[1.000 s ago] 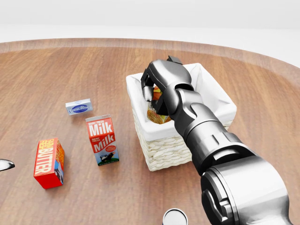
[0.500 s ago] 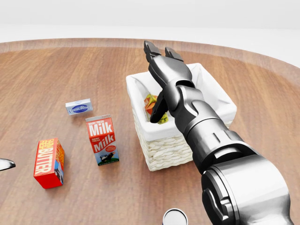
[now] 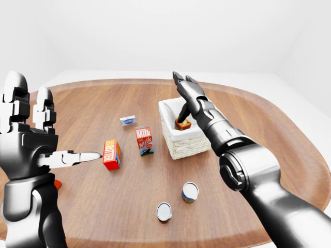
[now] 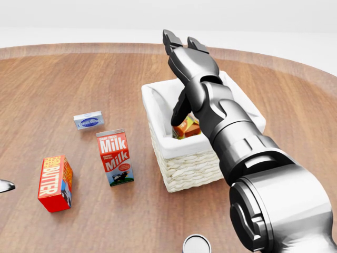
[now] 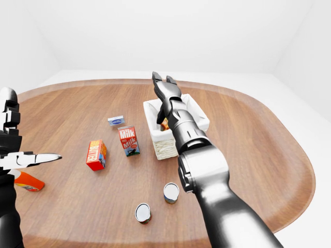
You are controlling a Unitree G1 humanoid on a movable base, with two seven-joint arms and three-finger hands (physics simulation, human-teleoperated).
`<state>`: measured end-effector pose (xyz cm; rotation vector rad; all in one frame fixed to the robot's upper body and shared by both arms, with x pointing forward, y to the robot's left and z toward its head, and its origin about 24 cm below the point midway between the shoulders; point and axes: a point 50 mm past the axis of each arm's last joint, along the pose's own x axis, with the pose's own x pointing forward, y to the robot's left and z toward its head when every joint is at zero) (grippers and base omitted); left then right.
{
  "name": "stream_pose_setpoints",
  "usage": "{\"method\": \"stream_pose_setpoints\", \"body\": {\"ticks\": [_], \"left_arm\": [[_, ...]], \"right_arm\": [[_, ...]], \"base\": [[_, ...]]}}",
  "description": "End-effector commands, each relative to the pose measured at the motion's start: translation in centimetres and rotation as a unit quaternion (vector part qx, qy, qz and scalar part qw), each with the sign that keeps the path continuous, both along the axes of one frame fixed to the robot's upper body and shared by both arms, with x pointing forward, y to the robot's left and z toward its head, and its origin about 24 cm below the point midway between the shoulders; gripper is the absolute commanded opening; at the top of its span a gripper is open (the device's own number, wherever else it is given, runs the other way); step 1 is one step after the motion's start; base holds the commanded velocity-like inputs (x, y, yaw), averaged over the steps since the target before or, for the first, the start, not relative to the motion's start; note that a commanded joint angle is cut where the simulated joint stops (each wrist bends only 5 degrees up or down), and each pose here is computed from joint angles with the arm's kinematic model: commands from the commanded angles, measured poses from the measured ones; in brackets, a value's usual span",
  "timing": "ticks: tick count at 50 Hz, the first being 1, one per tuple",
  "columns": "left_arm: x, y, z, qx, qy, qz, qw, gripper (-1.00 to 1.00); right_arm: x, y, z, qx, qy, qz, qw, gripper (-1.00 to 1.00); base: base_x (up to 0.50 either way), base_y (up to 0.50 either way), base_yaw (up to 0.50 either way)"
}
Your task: Pick up the orange juice, and put it in the basket.
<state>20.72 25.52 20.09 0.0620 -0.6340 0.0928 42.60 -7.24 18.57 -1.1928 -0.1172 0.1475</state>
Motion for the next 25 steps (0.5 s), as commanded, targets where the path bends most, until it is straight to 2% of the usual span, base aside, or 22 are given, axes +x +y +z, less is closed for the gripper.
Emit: {"method": "stream_pose_setpoints", "body": {"ticks": [1, 25], "left_arm": [[-0.20, 0.01, 0.18, 0.001, -0.005, 0.001, 1.000, 1.00], [-0.18, 0.01, 0.24, 0.002, -0.006, 0.001, 1.000, 1.00]], "right_arm": [[0.19, -0.10, 1.28, -0.006, -0.014, 0.000, 1.000, 1.00], [0.29, -0.16, 2.08, -0.011, -0.023, 0.000, 1.000, 1.00]], "base": [[0.00, 0.00, 0.00], [0.00, 0.00, 0.00]]}}
